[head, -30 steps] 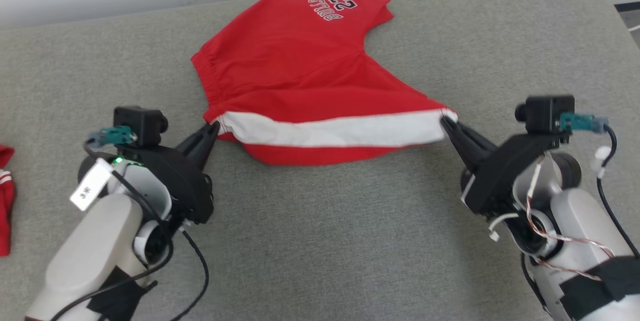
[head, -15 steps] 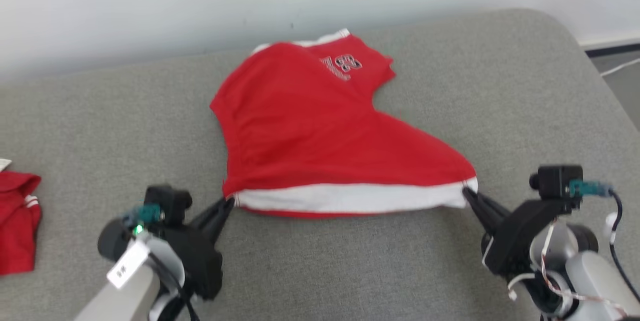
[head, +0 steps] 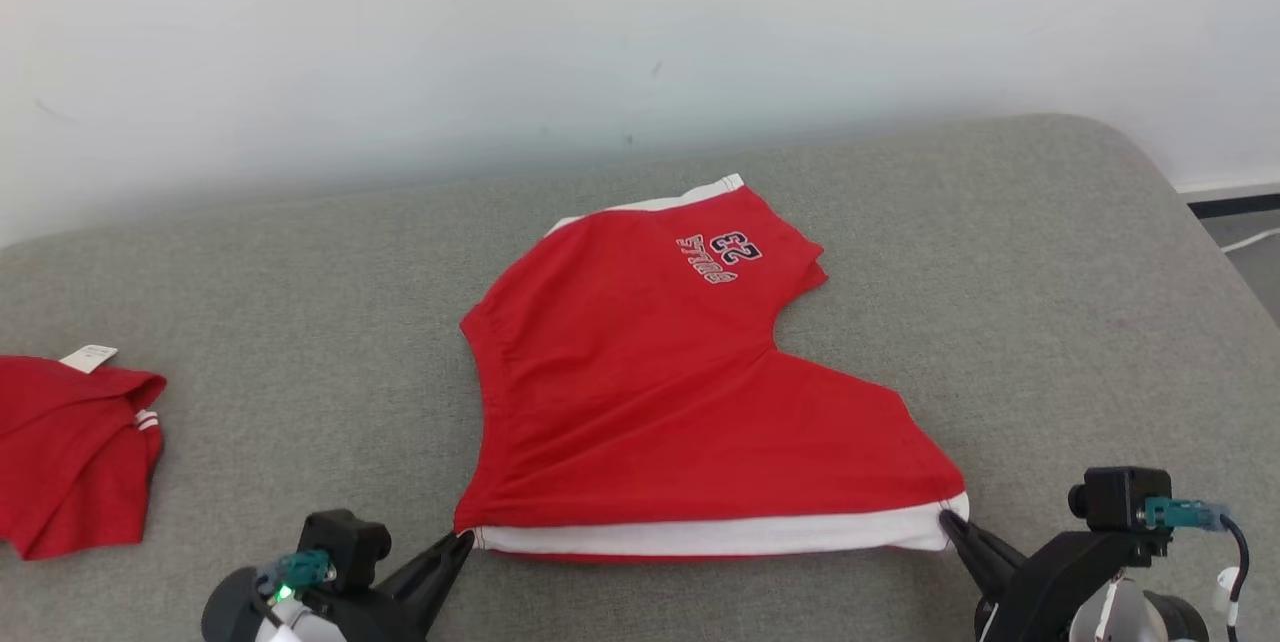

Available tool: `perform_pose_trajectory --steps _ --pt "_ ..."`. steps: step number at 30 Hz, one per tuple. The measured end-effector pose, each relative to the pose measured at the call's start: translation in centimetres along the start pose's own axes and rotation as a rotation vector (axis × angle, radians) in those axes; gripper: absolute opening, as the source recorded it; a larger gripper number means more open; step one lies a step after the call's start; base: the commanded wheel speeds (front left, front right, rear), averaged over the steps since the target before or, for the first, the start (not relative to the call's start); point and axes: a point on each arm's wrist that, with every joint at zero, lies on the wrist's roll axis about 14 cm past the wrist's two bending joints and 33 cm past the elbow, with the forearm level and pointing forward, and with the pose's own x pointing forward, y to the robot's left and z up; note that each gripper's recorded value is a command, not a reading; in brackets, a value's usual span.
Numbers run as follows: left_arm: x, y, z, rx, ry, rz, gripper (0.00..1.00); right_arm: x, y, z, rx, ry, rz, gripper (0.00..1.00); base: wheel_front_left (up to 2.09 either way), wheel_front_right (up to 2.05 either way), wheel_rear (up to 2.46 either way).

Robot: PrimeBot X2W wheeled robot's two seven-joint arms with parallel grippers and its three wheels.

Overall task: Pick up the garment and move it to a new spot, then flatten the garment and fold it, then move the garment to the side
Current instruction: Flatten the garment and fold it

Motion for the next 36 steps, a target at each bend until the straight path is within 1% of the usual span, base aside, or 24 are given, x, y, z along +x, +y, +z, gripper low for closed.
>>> perform_pose_trajectory --steps 9,13,17,20,23,27,28,29,30,36 --pt "-1.6 0.0 -1.6 -0.010 0.019 0.033 0.00 -0.7 0.3 -1.1 0.014 0.027 0.001 0.00 0.00 0.00 0.00" --pt "-2.0 -0.1 -1.7 -0.013 0.013 0.039 0.00 -1.2 0.3 -2.4 0.025 0.060 -0.007 0.00 0.00 0.00 0.00" --pt "-3.0 -0.8 -3.2 -0.036 0.037 0.045 0.00 -1.8 0.4 -3.9 0.039 0.105 -0.010 0.00 0.00 0.00 0.00" --pt "-3.5 -1.4 -3.7 -0.044 0.046 0.034 0.00 -2.4 -0.2 -4.9 0.046 0.127 -0.034 0.00 0.00 0.00 0.00" --pt "-3.9 -1.0 -4.1 -0.039 0.054 0.050 0.00 -2.5 -0.1 -4.9 0.040 0.135 -0.030 0.00 0.00 0.00 0.00" --pt "-4.4 -1.4 -5.1 -0.057 0.082 0.057 0.00 -2.8 0.1 -5.8 0.052 0.161 -0.034 0.00 0.00 0.00 0.00" --pt "-4.5 -1.5 -5.2 -0.060 0.087 0.056 0.05 -2.9 0.1 -6.0 0.054 0.170 -0.033 0.41 0.00 0.00 0.00" --pt "-4.5 -1.5 -5.2 -0.062 0.086 0.056 0.37 -2.9 0.1 -6.2 0.058 0.177 -0.034 1.00 0.00 0.00 0.00" --pt "-4.5 -1.6 -5.2 -0.065 0.086 0.055 1.00 -2.9 0.2 -6.4 0.063 0.180 -0.035 1.00 0.00 0.00 0.00" --pt "-4.7 -1.6 -5.1 -0.078 0.080 0.075 1.00 -3.0 0.5 -6.8 0.062 0.195 -0.031 1.00 0.00 0.00 0.00"
